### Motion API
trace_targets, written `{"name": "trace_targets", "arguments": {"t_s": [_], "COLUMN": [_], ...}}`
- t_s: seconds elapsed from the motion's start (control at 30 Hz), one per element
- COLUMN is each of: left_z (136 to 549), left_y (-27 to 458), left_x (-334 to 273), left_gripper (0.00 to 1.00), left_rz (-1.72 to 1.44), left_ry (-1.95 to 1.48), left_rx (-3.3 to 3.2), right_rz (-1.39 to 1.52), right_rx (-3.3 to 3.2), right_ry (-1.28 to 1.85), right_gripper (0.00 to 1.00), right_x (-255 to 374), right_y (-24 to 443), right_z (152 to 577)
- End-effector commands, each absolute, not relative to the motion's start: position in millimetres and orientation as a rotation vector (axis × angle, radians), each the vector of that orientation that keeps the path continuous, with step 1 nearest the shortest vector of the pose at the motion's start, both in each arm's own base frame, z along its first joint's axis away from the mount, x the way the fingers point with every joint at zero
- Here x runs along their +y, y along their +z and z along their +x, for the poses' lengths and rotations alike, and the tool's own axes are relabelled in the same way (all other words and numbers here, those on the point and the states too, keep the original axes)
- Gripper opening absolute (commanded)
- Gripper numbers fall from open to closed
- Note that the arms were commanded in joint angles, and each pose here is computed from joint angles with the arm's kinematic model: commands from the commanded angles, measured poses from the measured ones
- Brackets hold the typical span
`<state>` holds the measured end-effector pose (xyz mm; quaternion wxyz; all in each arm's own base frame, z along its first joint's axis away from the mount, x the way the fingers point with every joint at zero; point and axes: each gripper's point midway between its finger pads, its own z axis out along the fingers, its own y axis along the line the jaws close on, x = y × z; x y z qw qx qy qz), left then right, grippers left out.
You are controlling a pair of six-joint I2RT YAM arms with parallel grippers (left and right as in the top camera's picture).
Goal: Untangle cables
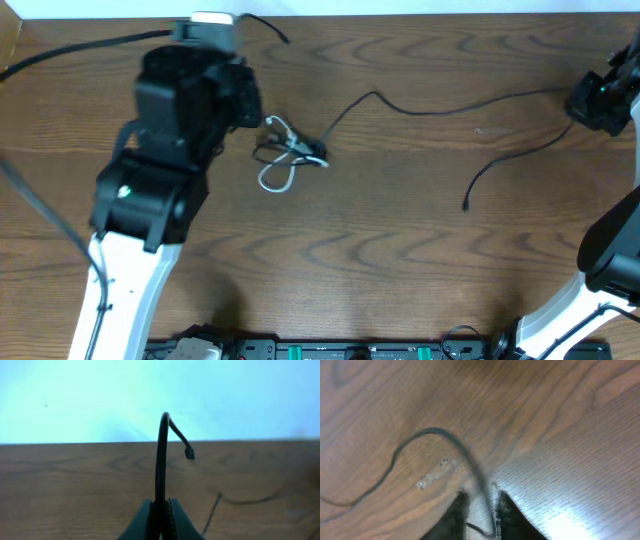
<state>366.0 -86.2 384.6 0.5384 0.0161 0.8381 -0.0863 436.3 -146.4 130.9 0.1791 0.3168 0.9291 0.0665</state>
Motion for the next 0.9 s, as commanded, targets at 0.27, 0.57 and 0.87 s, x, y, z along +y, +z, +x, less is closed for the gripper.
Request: {"name": "trace_targets", "arguments": {"t_s": [0.27,0.57,0.87], "left_z": [379,385,388], "left_y": [401,443,480], "left_x": [-106,-117,-115], "left_gripper": [0.08,0.07,0.07], "left_rz": [-0.096,-0.125,-0.143], "left_ry": [-0.448,-0.594,-0.636], "left_rx": [1.929,1.764,1.608], "right_rz": [0.052,-0.105,-0.310], "right_rx": [2.492,2.383,2.418], "right_ry": [0.811,0.745,0.817], "right_gripper": [0.65,0.78,0.80], "right_x": [-27,4,71], "right_y": [193,251,252], "right_z": [456,445,428]}}
